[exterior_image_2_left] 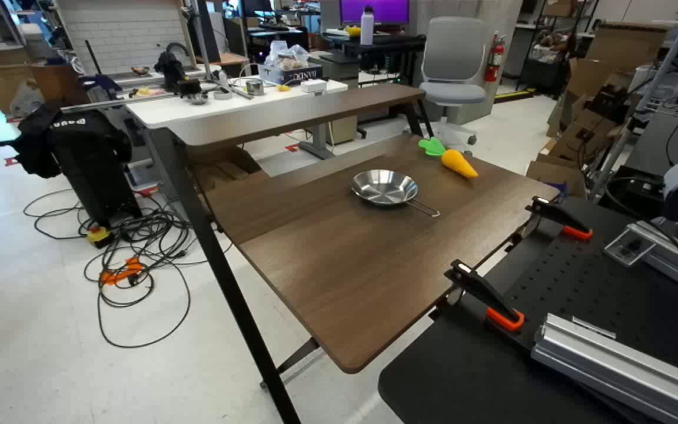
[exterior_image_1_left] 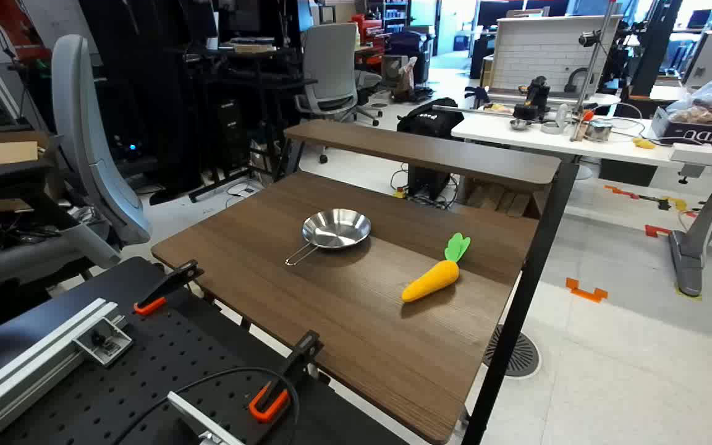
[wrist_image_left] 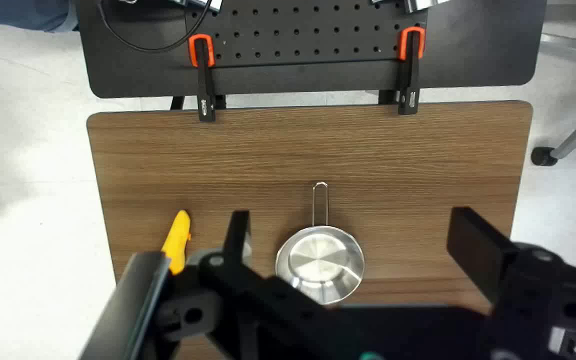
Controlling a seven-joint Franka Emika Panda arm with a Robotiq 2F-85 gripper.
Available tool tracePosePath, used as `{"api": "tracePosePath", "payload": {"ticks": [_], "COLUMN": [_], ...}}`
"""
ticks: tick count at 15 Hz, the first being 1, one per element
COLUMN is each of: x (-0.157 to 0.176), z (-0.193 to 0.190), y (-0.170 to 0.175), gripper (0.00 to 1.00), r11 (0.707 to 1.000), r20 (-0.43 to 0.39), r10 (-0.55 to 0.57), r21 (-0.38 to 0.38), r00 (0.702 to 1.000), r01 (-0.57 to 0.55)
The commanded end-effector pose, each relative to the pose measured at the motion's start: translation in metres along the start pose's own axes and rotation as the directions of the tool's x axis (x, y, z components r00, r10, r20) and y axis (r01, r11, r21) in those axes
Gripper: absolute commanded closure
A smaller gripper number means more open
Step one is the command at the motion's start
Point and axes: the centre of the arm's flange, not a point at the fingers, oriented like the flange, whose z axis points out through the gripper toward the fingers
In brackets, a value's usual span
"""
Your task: Put the plush carrot toy inside the silver pan
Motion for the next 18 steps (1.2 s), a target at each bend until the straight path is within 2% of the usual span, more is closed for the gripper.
{"api": "tracePosePath", "payload": {"ticks": [1, 11, 18], "x": [0.0, 0.003, 0.02], "z": [0.0, 0.008, 0.044], "y": [0.0, 0.004, 0.026], "gripper": [0.0, 0.0, 0.0], "r11": [1.0, 1.0, 0.999], "r20": [0.0, 0.016, 0.018], "r10": [0.0, 0.012, 0.049], "r21": [0.0, 0.008, -0.002], "r00": [1.0, 1.0, 0.999], "r01": [0.0, -0.012, -0.049]}}
